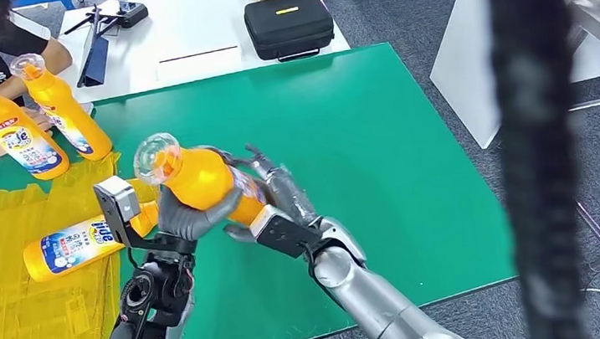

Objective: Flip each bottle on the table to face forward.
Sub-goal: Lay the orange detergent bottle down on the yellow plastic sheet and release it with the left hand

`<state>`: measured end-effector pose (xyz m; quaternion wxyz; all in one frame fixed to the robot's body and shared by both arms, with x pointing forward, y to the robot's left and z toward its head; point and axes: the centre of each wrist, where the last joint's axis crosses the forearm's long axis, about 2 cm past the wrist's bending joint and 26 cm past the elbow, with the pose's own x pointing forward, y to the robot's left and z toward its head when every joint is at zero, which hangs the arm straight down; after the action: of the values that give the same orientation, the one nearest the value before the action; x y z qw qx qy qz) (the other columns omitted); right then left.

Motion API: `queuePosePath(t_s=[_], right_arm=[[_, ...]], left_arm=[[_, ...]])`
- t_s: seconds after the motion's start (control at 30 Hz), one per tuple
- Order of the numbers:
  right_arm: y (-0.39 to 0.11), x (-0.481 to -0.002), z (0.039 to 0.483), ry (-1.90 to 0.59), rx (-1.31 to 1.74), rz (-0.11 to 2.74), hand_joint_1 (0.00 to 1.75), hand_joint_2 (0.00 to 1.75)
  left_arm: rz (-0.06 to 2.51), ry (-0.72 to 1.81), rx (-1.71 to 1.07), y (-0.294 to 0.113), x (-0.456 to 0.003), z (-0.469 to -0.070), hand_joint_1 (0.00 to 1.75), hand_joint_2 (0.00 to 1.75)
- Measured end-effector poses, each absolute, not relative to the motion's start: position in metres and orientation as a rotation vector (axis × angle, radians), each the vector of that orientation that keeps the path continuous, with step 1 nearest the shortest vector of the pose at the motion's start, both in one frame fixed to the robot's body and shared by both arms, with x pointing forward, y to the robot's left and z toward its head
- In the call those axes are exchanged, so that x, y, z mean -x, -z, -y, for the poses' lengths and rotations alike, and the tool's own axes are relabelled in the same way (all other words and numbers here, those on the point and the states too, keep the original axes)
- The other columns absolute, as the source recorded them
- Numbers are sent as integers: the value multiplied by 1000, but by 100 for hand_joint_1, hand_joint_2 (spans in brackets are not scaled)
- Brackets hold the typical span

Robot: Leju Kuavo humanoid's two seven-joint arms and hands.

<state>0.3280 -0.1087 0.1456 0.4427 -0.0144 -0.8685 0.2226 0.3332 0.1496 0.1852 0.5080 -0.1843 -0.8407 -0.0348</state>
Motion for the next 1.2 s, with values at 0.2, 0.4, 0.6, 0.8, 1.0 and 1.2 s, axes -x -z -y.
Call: queuePosePath(t_s=[0.2,0.4,0.6,0.8,1.0,1.2], right_arm=[[-158,-321,124,-494,99,2209,0,175],[-163,-318,129,-484,106,2230,0,175],[-164,-317,131,-481,114,2240,0,175],[-168,-300,140,-438,264,2321,0,175],[-180,-269,156,-354,388,2408,0,175],[-187,-255,165,-337,407,2435,0,175]], left_arm=[[2119,63,190,-195,-337,-170,175,175],[2128,53,177,-196,-337,-173,175,175],[2140,55,138,-198,-337,-173,175,175],[2227,256,-766,-201,-332,-190,175,175],[1829,577,-1717,-203,-341,-239,175,175],[1428,584,-1784,-197,-386,-256,175,175]])
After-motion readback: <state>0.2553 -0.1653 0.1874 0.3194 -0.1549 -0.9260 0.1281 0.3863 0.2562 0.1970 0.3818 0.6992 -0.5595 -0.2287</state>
